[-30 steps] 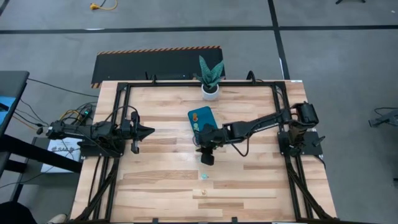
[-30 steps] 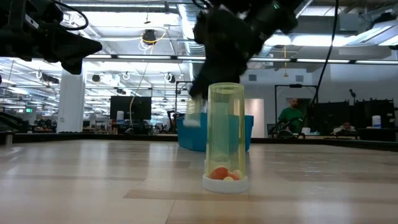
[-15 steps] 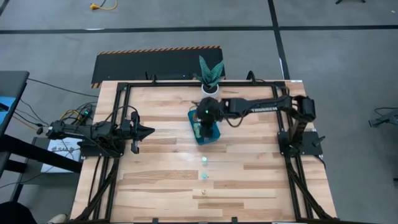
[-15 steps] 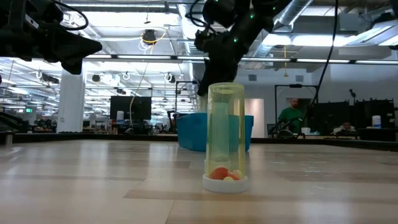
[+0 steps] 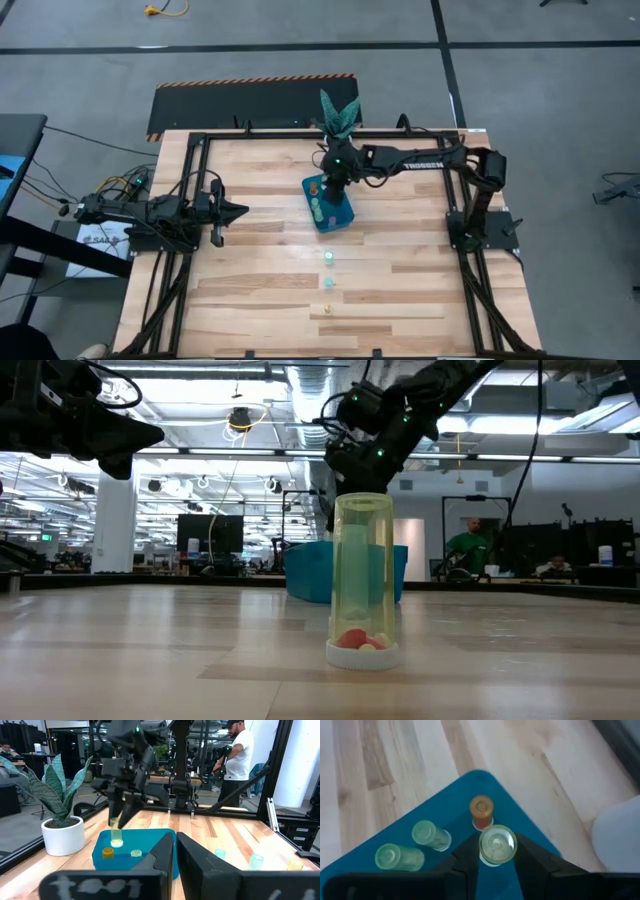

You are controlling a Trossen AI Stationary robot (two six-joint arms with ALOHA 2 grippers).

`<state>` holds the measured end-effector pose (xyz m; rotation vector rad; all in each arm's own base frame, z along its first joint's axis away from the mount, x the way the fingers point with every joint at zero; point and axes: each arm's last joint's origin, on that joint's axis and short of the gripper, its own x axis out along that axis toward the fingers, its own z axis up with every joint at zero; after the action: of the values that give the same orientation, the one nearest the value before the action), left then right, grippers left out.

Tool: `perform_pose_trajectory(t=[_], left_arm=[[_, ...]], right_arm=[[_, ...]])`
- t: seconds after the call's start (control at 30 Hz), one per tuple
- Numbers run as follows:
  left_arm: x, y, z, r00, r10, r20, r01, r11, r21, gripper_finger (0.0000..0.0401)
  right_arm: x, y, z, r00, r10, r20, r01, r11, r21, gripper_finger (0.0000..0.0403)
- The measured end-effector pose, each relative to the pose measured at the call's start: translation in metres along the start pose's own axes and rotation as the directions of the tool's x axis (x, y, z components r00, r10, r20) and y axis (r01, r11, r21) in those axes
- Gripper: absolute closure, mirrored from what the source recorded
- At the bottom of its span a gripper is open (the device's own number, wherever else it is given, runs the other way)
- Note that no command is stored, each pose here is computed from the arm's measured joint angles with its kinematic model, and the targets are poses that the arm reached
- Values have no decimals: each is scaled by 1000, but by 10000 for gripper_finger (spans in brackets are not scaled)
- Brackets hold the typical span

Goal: Pick and place pill bottles into a basket
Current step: Put the top green pill bottle into the blue bin

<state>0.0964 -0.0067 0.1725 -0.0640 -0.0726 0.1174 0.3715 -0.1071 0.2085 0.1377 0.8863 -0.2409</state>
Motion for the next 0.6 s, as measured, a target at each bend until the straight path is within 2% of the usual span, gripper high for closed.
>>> perform_pose_trajectory(t=[0.6], left_arm=[[0,0,0,1000,0,0,0,1000,0,392]], right_arm=[[17,0,-29,1000,1,4,-1,997,79,304]])
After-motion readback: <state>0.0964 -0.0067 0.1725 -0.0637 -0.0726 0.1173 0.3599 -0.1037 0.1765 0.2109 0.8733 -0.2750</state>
